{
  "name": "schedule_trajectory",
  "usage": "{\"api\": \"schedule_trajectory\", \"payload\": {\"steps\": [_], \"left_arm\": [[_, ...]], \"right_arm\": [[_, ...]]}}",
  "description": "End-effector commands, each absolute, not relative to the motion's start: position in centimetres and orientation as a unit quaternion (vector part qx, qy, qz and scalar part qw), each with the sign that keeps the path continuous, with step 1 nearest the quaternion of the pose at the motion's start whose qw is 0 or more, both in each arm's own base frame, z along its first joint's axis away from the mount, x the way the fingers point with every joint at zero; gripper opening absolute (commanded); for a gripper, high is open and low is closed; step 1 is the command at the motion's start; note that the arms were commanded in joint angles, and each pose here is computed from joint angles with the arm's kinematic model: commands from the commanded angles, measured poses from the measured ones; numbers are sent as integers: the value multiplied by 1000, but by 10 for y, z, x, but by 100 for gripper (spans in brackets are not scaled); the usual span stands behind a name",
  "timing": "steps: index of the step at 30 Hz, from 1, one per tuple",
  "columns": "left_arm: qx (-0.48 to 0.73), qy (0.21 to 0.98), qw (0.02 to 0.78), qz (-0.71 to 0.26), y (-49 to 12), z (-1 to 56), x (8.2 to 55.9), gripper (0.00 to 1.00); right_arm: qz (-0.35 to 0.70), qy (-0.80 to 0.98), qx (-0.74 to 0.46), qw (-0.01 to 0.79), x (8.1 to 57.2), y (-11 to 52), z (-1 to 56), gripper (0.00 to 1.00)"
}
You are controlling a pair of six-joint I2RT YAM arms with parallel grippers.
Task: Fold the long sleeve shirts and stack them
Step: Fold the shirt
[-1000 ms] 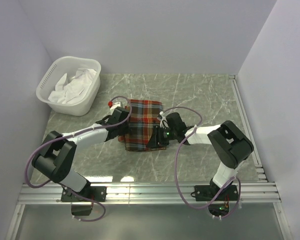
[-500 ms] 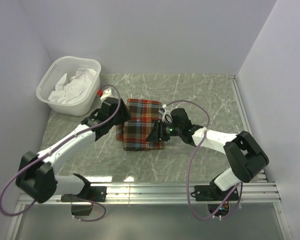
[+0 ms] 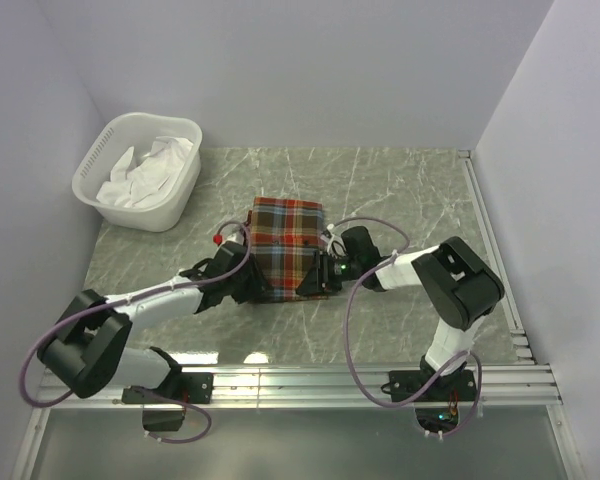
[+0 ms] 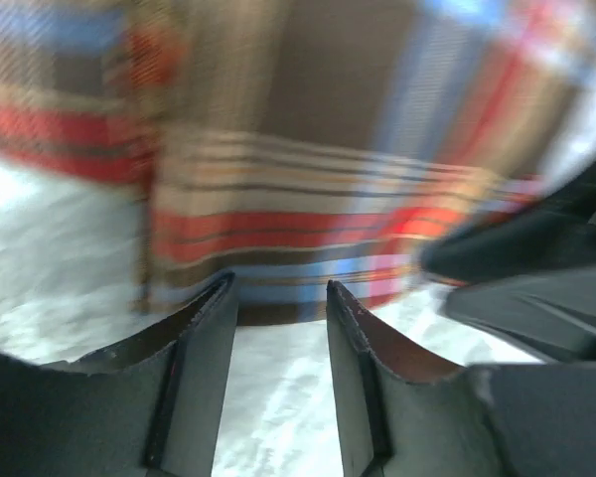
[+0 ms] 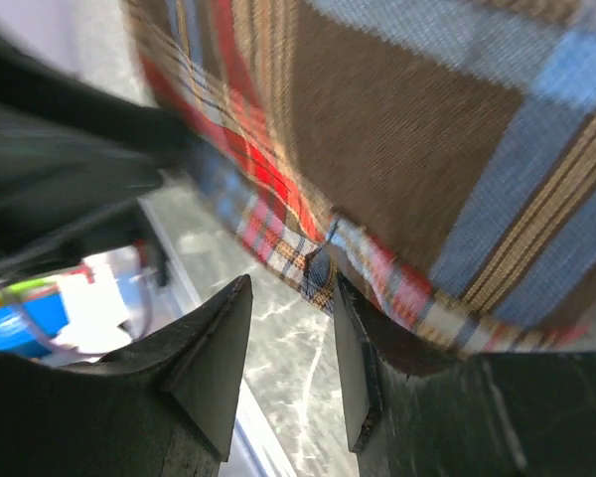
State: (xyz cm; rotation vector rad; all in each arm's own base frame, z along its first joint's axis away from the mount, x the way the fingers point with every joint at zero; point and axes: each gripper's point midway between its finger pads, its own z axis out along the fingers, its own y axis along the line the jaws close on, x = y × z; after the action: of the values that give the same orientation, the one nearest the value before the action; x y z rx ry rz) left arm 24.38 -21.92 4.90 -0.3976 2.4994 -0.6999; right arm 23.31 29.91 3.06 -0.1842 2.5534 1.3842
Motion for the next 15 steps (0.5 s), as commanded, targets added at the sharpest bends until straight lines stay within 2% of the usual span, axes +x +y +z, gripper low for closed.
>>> {"api": "schedule_trajectory", "payload": {"steps": [1, 4, 8, 14, 15], "left_arm": [[-198, 903, 253, -284, -219, 42, 249, 46], [-228, 908, 238, -261, -201, 24, 240, 45], [-234, 904, 247, -260, -191, 36, 240, 46], [-182, 878, 332, -294, -209, 127, 288, 69], [-176, 871, 346, -301, -215, 145, 306, 70]], "right_arm": [[483, 867, -53, 109, 234, 296, 22, 47], [484, 866, -44, 119, 239, 289, 25, 45], [476, 865, -63, 144, 241, 284, 51, 45], [488, 839, -88, 222, 273, 293, 119, 46], [492, 835, -87, 232, 281, 295, 127, 46]]}}
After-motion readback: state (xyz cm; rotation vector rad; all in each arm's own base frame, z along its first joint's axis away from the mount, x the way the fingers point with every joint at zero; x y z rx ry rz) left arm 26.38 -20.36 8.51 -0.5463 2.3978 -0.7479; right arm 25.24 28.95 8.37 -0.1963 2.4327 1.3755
